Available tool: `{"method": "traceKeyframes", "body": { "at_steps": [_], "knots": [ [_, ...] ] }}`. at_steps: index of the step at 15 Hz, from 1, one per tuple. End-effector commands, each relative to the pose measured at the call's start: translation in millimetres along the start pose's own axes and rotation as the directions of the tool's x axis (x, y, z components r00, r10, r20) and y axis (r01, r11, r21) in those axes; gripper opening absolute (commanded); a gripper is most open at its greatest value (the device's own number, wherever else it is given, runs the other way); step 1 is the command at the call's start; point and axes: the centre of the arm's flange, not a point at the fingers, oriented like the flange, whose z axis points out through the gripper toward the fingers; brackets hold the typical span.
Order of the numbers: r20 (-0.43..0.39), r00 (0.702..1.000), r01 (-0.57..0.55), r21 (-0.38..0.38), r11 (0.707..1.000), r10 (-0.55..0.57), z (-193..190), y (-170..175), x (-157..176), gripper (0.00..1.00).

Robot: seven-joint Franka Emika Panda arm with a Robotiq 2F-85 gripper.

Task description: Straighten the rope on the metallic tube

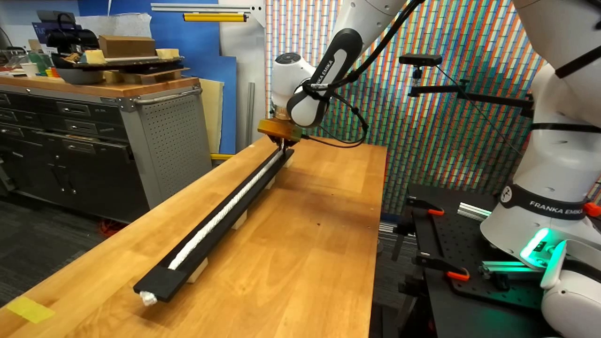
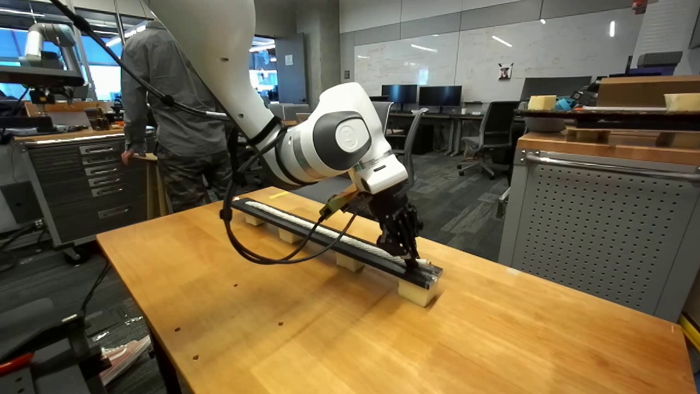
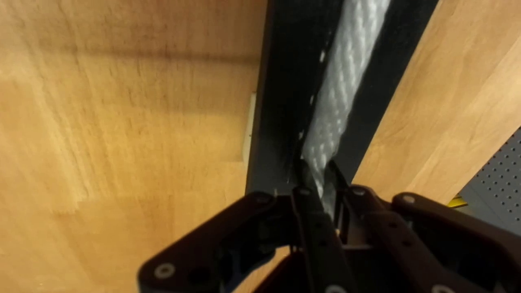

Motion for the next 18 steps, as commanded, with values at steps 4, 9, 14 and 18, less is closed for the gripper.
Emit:
{"method": "traceKeyframes", "body": {
  "at_steps": [4,9,14,18],
  "knots": [
    [0.012,0.999,-0.029,-0.024,0.999,0.029,12.9,-10.2,6.9,0.03],
    [0.012,1.0,-0.028,-0.01,1.0,0.028,1.4,-9.8,11.9,0.29],
    [0.01,1.0,-0.025,0.0,1.0,0.025,-6.6,-9.2,16.5,0.68],
    [0.009,1.0,-0.025,0.008,1.0,0.025,-12.5,-7.8,22.3,0.85]
  ]
}}
